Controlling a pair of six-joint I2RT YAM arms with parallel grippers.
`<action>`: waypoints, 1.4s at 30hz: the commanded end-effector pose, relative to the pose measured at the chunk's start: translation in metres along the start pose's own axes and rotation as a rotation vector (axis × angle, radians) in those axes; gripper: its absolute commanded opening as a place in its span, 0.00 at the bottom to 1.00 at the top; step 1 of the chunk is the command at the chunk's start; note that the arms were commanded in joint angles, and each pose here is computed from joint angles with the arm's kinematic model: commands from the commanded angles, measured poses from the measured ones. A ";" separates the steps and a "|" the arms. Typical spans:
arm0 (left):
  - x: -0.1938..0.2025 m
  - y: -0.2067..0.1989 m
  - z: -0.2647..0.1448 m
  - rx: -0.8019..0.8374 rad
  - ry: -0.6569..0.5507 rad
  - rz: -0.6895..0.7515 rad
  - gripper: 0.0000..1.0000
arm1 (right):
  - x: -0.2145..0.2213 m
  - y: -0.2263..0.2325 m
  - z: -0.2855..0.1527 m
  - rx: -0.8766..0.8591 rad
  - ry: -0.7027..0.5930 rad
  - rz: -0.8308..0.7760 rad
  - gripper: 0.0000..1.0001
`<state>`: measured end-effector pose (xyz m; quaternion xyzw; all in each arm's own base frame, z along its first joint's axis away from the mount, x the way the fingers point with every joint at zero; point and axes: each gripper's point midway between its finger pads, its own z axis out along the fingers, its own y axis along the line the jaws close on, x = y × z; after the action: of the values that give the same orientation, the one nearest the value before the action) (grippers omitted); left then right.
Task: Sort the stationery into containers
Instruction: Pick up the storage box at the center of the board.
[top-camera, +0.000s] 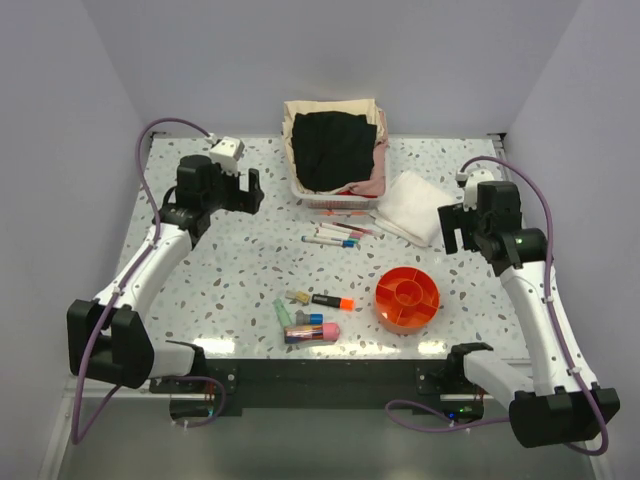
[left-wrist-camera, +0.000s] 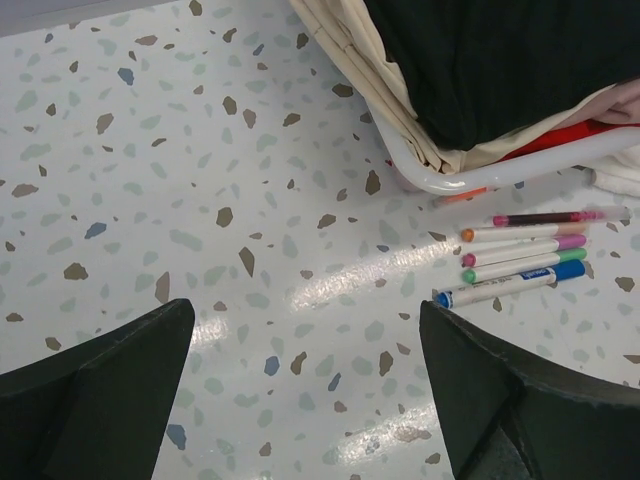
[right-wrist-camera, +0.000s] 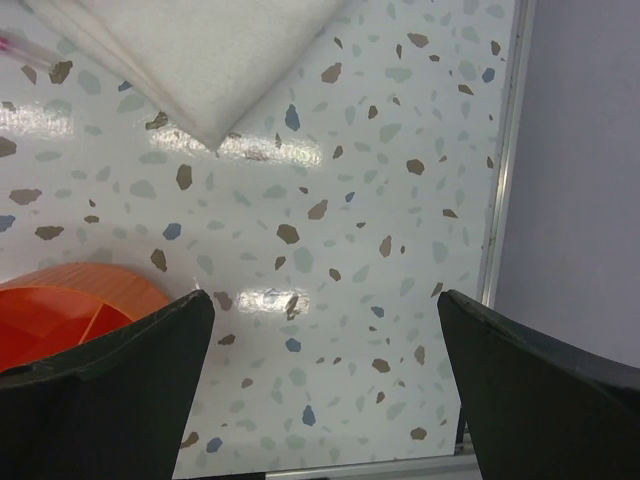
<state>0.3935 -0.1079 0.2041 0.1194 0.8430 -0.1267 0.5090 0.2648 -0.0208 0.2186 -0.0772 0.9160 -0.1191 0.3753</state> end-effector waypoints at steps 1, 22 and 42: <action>-0.009 -0.008 0.003 0.037 -0.032 -0.012 1.00 | -0.018 0.005 -0.012 -0.048 -0.085 0.017 0.99; 0.014 -0.029 -0.012 0.158 0.021 0.096 1.00 | 0.051 0.106 -0.017 -0.745 0.083 -0.411 0.60; 0.009 -0.027 -0.007 0.152 0.022 0.097 1.00 | 0.086 0.107 0.040 -0.697 0.273 -0.419 0.41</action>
<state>0.3690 -0.1268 0.1856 0.1888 0.8434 -0.1636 0.4757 0.2163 0.0586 0.1118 -0.3658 0.9064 0.1332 0.1639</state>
